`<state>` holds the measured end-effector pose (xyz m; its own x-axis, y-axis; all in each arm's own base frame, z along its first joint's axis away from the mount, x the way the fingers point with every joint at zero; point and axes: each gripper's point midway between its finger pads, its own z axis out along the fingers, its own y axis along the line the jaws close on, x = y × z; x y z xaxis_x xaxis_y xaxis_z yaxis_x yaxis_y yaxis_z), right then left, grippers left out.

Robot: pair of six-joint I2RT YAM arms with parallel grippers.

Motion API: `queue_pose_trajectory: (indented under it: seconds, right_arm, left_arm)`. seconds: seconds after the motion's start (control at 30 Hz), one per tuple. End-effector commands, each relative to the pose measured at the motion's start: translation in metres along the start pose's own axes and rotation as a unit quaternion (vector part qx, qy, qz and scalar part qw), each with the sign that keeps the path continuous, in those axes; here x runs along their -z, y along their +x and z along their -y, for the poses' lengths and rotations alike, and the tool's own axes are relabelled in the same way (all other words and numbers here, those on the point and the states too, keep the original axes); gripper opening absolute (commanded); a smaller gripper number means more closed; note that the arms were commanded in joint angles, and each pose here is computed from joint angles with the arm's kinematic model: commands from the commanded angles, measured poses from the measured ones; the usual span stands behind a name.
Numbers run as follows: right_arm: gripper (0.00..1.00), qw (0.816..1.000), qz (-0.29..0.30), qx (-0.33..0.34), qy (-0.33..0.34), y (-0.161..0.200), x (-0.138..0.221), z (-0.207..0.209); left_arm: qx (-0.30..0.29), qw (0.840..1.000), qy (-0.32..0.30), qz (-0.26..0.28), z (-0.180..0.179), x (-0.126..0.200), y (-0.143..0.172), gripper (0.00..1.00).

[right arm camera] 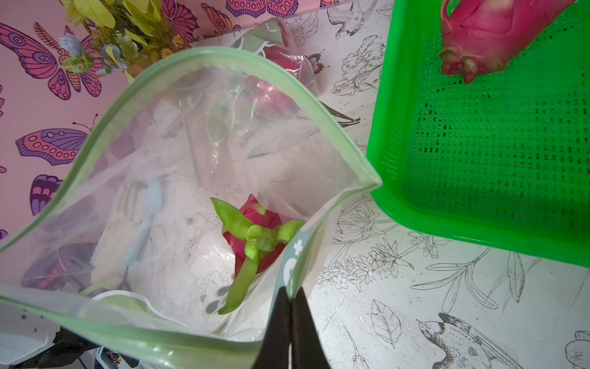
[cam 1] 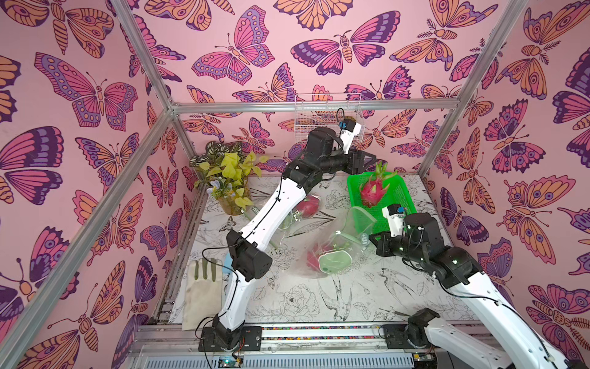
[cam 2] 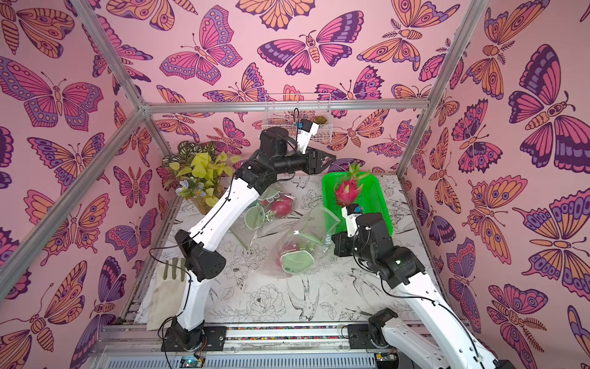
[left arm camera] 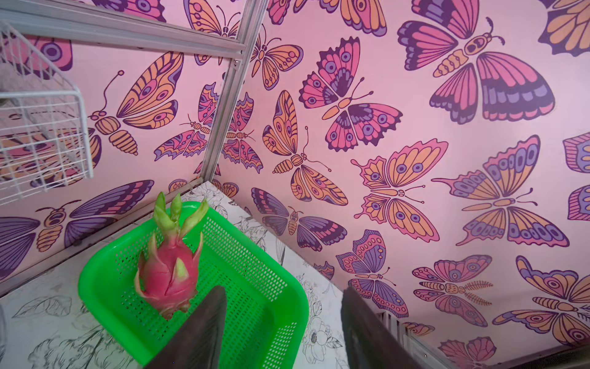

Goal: Open the zip-top bag and take out the dragon fruit
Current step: Place the dragon fruit in the basket, then adjust the zipper food storage bag at the center of the board.

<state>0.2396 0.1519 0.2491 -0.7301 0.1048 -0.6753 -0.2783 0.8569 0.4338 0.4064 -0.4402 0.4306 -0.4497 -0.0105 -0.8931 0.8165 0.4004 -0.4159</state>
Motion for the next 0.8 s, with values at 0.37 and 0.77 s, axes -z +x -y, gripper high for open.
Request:
queue_pose_trajectory:
  seconds: [0.37, 0.77]
  right_arm:
    - [0.0, 0.995, 0.029, 0.022, -0.089, -0.043, 0.002, -0.045]
    - [0.0, 0.986, 0.021, 0.031, -0.161, -0.061, -0.004, -0.08]
  left_arm:
    - [0.036, 0.973, -0.157, -0.164, 0.0, 0.116, 0.078, 0.7]
    - [0.072, 0.95, -0.181, -0.245, 0.002, 0.149, 0.131, 0.76]
